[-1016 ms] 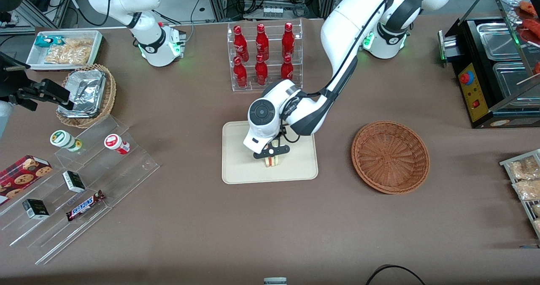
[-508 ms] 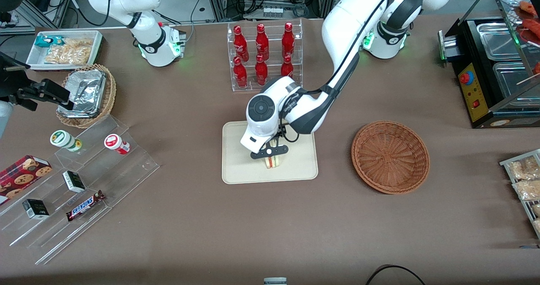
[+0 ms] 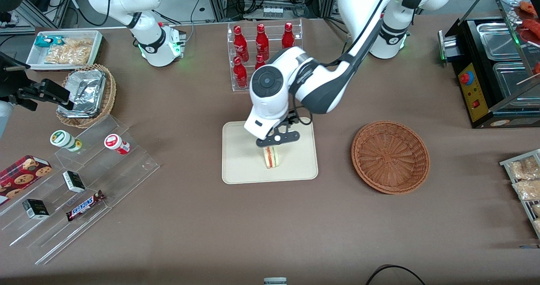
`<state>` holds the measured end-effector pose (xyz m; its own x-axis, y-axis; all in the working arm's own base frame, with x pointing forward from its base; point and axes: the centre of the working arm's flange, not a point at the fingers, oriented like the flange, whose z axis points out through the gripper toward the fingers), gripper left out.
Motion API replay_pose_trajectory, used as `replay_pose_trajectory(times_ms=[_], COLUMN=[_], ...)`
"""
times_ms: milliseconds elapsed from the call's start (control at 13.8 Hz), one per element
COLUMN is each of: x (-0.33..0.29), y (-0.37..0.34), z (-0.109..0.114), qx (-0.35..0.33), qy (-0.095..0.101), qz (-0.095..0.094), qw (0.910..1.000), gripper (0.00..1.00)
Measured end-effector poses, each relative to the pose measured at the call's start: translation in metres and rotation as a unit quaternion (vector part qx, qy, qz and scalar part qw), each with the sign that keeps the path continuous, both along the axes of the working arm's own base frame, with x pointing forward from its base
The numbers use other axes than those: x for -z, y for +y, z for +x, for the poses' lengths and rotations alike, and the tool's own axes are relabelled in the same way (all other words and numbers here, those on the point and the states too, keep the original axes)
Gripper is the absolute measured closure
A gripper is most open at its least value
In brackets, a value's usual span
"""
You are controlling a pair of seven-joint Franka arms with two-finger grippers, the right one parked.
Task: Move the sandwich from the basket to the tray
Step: 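Raise the left gripper off the sandwich and withdraw past the basket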
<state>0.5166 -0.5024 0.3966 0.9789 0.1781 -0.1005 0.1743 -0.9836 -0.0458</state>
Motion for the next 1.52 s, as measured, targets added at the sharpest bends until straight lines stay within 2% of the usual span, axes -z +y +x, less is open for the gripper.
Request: replay_pose_trajectory(times_ms=[145,290,363,581,1161,1524], x=[-0.013,-0.021,-0.022,-0.011,-0.052,-0.096], y=[0.025,0.055,0.067,0.099,0.201,0.28], z=[0.007,0.013,0.016,0.028,0.049,0.04], qx=[-0.015,-0.028,-0.033,-0.033,-0.021,0.003], qy=[0.001,0.019,0.024,0.039,0.045,0.052], qz=[0.017,0.048,0.057,0.07,0.052,0.025], qw=[0.9997,0.9983,0.9975,0.9963,0.9974,0.9983], gripper=[0.0,0.0,0.0,0.0,0.0,0.0])
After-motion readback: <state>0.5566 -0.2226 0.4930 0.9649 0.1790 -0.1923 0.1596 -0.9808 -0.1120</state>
